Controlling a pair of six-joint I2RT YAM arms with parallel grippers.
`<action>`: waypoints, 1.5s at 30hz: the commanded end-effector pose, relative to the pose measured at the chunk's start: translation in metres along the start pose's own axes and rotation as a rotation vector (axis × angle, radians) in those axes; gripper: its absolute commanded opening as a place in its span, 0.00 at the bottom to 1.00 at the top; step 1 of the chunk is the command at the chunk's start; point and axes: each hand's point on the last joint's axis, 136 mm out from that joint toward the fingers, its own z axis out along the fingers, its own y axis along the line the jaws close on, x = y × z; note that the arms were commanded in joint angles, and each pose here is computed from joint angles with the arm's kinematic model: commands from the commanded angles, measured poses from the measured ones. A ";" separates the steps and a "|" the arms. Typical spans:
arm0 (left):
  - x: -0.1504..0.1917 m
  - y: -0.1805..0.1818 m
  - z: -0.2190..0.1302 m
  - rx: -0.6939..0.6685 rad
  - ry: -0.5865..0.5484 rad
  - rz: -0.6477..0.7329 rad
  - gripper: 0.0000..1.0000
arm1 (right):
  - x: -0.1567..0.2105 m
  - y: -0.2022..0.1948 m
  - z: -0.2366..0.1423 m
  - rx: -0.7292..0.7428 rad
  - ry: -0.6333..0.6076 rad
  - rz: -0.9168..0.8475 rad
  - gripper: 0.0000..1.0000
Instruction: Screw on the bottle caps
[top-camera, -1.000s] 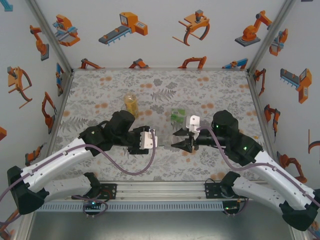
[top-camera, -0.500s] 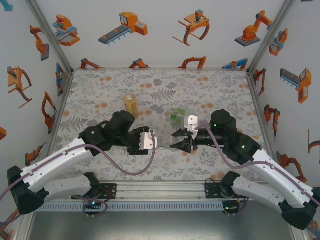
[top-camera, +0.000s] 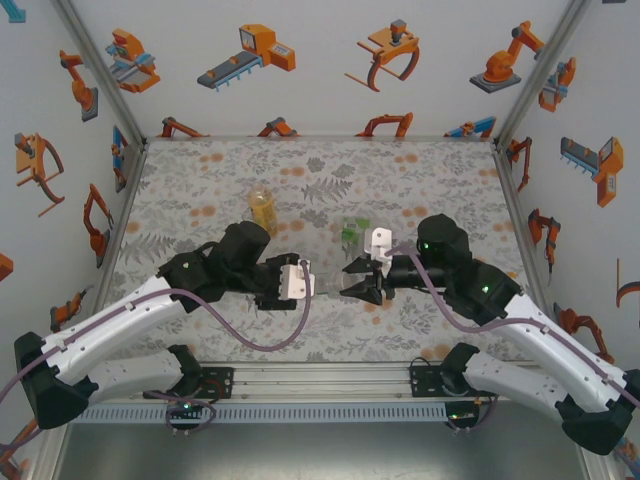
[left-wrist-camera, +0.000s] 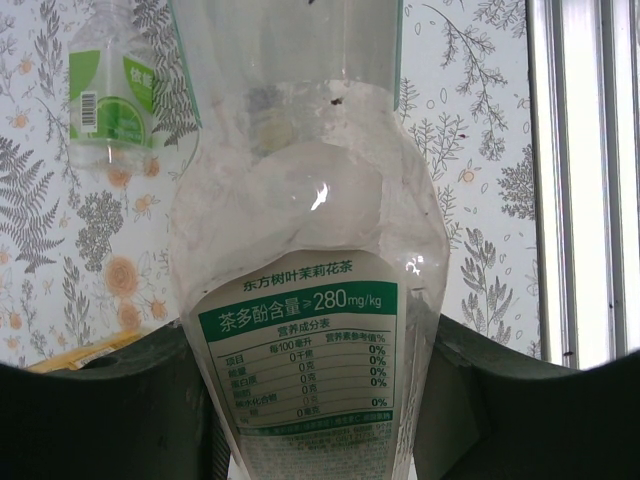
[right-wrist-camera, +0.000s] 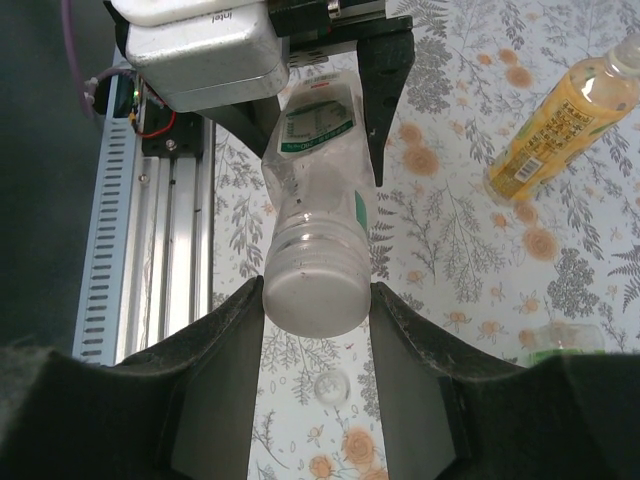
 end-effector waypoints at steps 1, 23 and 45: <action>-0.007 0.000 -0.002 0.006 -0.016 0.026 0.00 | -0.017 0.002 -0.005 -0.003 -0.033 -0.043 0.05; -0.004 -0.001 0.003 0.030 0.003 0.021 0.00 | -0.016 0.006 -0.002 -0.029 0.003 -0.059 0.00; -0.006 -0.010 0.005 0.093 -0.004 0.008 0.00 | -0.006 0.018 0.001 -0.059 0.099 -0.150 0.00</action>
